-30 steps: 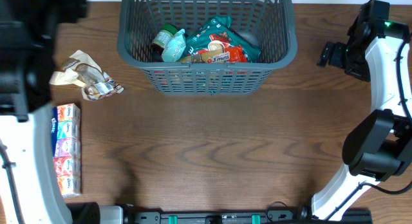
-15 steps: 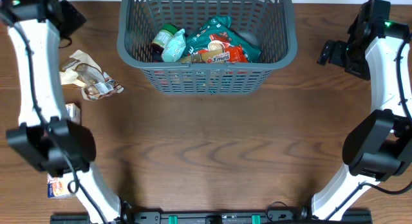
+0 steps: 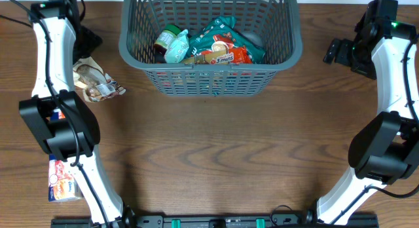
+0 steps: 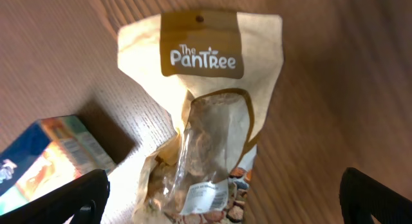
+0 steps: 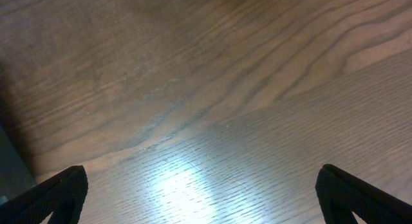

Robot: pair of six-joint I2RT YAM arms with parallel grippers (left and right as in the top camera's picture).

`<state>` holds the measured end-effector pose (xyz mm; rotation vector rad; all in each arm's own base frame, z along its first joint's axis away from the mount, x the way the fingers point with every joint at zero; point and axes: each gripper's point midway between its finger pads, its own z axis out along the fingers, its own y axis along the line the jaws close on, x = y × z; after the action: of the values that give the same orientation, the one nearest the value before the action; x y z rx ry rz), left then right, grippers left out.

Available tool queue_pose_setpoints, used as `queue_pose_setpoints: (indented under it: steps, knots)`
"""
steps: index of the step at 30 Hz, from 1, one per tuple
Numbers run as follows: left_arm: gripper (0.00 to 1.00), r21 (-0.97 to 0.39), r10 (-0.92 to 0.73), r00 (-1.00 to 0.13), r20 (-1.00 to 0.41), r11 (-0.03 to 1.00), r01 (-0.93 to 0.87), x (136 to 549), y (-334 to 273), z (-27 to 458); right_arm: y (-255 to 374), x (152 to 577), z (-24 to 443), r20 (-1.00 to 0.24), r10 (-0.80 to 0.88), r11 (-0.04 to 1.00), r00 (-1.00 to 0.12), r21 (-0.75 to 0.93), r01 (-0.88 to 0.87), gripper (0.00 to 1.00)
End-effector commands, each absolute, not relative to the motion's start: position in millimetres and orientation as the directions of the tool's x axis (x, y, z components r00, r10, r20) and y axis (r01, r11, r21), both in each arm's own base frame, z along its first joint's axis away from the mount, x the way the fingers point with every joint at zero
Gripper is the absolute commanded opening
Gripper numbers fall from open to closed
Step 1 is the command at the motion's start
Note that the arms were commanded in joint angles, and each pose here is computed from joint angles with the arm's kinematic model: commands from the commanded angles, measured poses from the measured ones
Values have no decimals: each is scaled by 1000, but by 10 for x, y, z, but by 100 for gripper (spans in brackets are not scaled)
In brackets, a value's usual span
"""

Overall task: Pack container
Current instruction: 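Move the left gripper to the PanTree pouch and grasp it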

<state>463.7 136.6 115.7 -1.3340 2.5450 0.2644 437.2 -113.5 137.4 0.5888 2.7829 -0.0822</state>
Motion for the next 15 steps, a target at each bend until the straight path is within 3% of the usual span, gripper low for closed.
queue_pose_setpoints:
  steps: [1, 15]
  knots:
    - [98, 83, -768, -577, -278, 579, -811, 4584, 1368, 951, -1125, 4373, 1402, -305, 371, 920, -877, -5, 391, 99]
    - [99, 151, -781, -591, -202, 571, -807, 4267, 1313, 171, -1135, 4360, 1399, -302, 371, 919, -878, -12, 393, 99]
